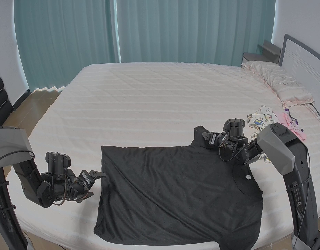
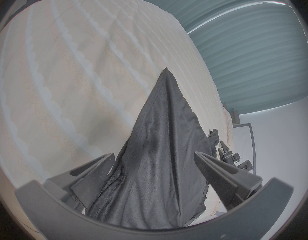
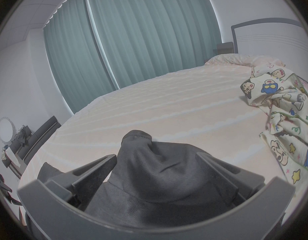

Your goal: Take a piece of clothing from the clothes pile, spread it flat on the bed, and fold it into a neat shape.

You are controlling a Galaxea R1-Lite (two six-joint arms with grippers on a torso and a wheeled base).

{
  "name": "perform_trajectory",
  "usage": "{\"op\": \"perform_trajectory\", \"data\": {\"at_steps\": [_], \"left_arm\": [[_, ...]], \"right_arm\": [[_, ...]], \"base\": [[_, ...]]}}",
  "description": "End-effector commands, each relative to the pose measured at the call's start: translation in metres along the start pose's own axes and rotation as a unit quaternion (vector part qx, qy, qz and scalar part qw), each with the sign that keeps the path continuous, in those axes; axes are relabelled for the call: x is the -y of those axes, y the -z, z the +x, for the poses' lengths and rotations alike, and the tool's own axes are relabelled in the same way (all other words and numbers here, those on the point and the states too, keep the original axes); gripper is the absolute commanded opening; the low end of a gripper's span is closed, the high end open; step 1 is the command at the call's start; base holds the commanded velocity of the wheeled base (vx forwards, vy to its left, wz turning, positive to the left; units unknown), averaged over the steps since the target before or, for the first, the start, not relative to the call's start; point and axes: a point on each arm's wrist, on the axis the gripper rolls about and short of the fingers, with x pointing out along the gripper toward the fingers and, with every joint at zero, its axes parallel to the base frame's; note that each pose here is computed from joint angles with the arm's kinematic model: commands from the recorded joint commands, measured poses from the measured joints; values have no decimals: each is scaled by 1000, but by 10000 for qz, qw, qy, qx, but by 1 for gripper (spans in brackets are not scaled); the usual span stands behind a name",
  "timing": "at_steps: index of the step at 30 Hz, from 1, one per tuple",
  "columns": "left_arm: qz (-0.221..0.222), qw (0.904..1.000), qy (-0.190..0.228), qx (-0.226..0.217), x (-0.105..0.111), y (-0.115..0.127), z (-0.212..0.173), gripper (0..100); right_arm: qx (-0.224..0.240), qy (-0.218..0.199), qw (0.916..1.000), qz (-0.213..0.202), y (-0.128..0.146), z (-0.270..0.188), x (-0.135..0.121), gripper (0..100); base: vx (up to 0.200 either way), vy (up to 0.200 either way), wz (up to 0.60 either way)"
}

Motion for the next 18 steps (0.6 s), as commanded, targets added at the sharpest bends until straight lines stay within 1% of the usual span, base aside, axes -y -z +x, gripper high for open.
{"op": "perform_trajectory", "data": {"at_steps": [1, 2, 3, 5, 8, 10, 18], "left_arm": [[-5, 10000, -13, -8, -1, 0, 1, 100], [-5, 10000, -13, -8, -1, 0, 1, 100], [-5, 10000, -13, -8, -1, 0, 1, 100], [-5, 10000, -13, -8, -1, 0, 1, 100], [-5, 10000, -13, -8, -1, 0, 1, 100], [-5, 10000, -13, -8, -1, 0, 1, 100], [-5, 10000, -13, -8, -1, 0, 1, 100]], "right_arm": [[-76, 19, 10000, 5, 11, 9, 2, 100], [-93, 40, 9999, 14, 13, 10, 4, 100], [-93, 40, 9999, 14, 13, 10, 4, 0], [14, 70, 9998, 179, 12, 17, 2, 0], [16, 119, 9995, 308, 11, 21, 2, 0], [98, 186, 9990, 386, 7, 21, 3, 0], [475, 278, 9964, 652, -24, 16, 13, 0]], "base": [[0, 0, 0], [0, 0, 0], [0, 0, 0], [0, 0, 0], [0, 0, 0], [0, 0, 0], [0, 0, 0]]}}
